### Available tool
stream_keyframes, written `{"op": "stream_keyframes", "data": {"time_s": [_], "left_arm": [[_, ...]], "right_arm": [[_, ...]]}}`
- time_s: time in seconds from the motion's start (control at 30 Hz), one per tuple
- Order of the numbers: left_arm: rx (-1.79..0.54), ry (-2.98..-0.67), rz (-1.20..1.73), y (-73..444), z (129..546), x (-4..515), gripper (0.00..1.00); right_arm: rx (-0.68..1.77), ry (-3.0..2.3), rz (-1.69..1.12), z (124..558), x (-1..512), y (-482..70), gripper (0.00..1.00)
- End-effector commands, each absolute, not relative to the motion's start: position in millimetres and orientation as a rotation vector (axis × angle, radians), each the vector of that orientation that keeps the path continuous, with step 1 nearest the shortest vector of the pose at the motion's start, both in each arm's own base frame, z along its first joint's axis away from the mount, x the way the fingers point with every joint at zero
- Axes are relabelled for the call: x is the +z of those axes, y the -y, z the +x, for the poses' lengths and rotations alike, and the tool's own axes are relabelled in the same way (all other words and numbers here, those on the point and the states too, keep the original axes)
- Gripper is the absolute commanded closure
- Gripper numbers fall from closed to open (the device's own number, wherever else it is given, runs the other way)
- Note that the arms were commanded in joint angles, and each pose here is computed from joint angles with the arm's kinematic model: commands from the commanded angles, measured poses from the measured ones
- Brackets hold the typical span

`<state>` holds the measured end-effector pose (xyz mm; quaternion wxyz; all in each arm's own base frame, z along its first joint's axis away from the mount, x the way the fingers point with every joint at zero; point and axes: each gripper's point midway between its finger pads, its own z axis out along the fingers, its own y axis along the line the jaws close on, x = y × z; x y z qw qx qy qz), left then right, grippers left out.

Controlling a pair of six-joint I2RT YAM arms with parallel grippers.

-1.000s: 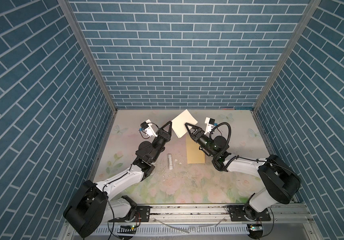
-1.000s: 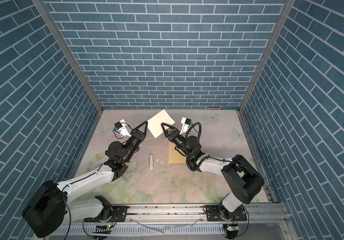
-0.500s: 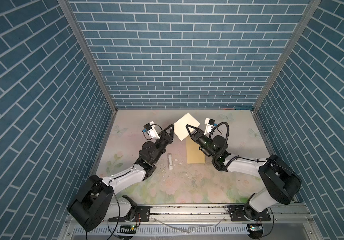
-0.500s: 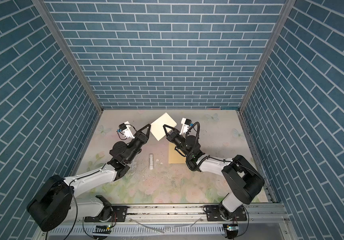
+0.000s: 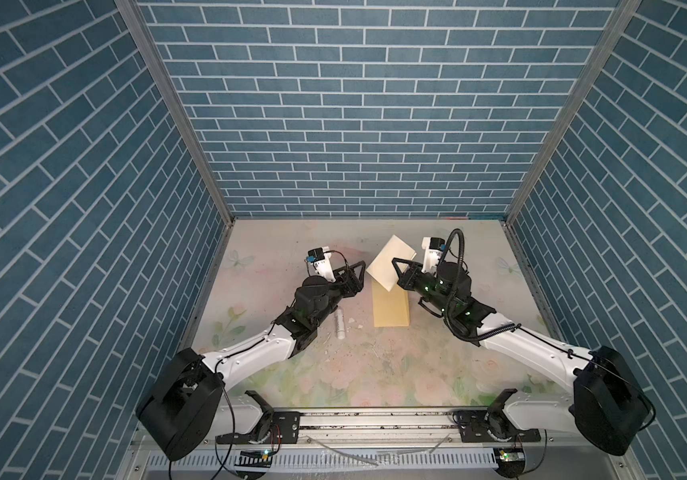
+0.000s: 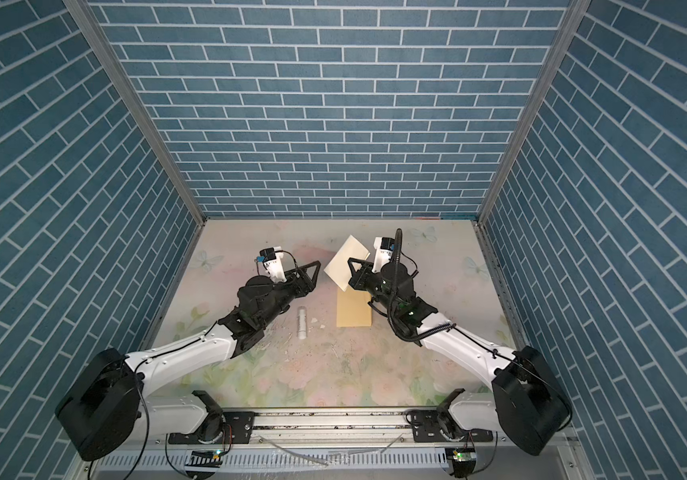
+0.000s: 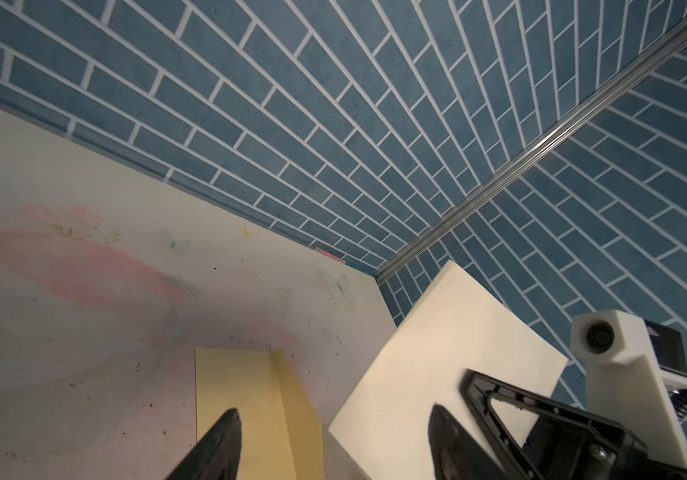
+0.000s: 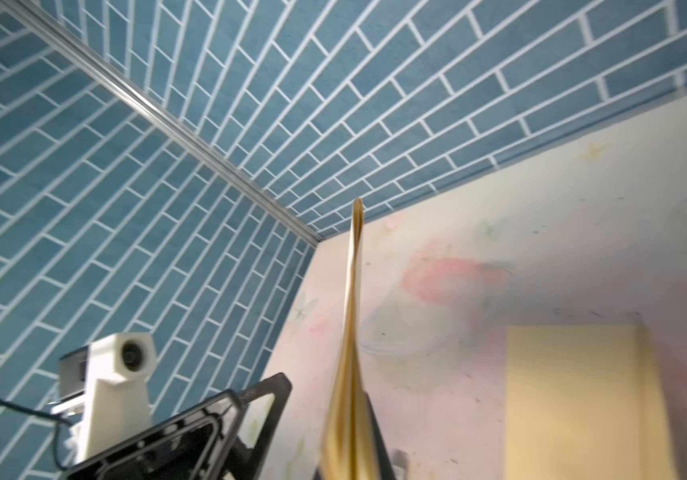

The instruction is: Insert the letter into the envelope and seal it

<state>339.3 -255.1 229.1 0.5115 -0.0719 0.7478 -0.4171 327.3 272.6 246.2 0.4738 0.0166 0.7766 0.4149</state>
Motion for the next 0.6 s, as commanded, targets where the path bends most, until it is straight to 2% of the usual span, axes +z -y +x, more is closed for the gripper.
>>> {"op": "stream_keyframes", "data": {"time_s": [0.0,0.23,0.57], "left_arm": [[-0.946,-1.901,-0.133,269.5,337.5,202.2,0.24],[-0.936,-2.007,-0.105,301.6,334.2,167.0,0.22],[-0.944,-2.081,-0.136,315.9,338.0,132.1,0.21]], "right_arm": [[0.789,-2.003,-0.015,330.4,230.5,-246.0,1.0],[0.595,-2.094,-0.067,337.6,205.2,-221.4,1.0],[0.498,-2.142,-0.125,349.8,188.9,-222.3,1.0]]}}
